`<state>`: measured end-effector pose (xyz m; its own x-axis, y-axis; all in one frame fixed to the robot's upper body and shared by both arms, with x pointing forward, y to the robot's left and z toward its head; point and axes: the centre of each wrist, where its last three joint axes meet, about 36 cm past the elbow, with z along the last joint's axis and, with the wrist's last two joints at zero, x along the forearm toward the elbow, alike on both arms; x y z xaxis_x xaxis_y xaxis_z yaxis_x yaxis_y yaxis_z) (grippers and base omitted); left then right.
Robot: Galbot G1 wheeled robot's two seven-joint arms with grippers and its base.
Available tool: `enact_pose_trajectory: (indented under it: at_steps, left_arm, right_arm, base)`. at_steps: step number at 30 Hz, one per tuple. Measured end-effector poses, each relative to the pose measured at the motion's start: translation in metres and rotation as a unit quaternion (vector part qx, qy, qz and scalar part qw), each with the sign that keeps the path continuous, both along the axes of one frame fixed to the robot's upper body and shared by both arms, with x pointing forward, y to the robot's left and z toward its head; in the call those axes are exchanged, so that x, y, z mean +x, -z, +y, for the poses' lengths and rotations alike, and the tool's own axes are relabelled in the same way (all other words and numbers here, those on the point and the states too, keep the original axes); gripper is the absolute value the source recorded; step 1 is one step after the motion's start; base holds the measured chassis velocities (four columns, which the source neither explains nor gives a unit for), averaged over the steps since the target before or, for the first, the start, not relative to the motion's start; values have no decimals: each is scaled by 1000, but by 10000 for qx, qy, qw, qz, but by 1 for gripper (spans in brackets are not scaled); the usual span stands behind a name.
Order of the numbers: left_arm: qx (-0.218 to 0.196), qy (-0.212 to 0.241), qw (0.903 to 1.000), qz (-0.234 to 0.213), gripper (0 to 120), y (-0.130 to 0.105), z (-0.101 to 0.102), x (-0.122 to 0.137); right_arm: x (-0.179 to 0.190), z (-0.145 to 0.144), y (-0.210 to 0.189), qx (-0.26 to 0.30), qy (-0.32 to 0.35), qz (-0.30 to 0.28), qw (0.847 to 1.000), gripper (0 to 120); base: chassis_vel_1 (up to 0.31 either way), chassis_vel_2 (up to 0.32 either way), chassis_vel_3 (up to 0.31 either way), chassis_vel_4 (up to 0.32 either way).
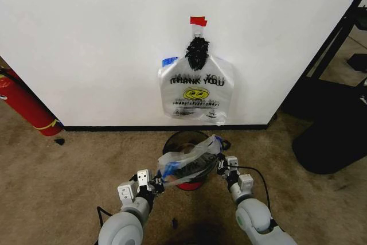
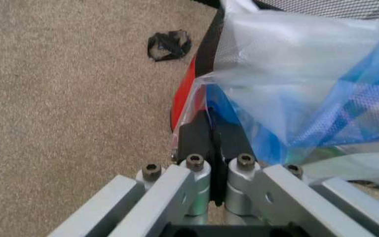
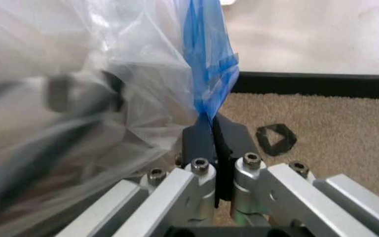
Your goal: Pick up the garbage bag from the wall and place it over the trash bin.
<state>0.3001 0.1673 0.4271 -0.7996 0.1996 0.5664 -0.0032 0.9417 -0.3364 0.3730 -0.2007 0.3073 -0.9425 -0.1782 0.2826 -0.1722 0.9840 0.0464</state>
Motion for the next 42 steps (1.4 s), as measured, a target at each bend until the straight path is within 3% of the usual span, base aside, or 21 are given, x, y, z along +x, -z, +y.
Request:
enact_pose_trajectory:
  at_steps: [17, 28, 37, 42]
  left_arm:
    - [248, 73, 9993, 285, 0, 21, -9, 7]
    - [556, 148, 9980, 269, 0, 31, -14, 6]
    - [560, 161, 9981, 199, 0, 29, -16, 5]
    - [432, 227, 9988, 75, 13, 16, -12, -7]
  right_arm:
    - [11, -9, 1, -120, 44, 106, 9999, 0]
    - [21, -4, 2, -330, -41, 87, 9994, 0]
    - [23, -8, 3, -461, -13, 24, 9989, 0]
    - [13, -13, -1, -427, 13, -49, 9991, 7]
  base:
    - [0, 0, 0, 0]
    - [0, 0, 0, 0]
    - [0, 0, 0, 0]
    - [0, 0, 0, 0]
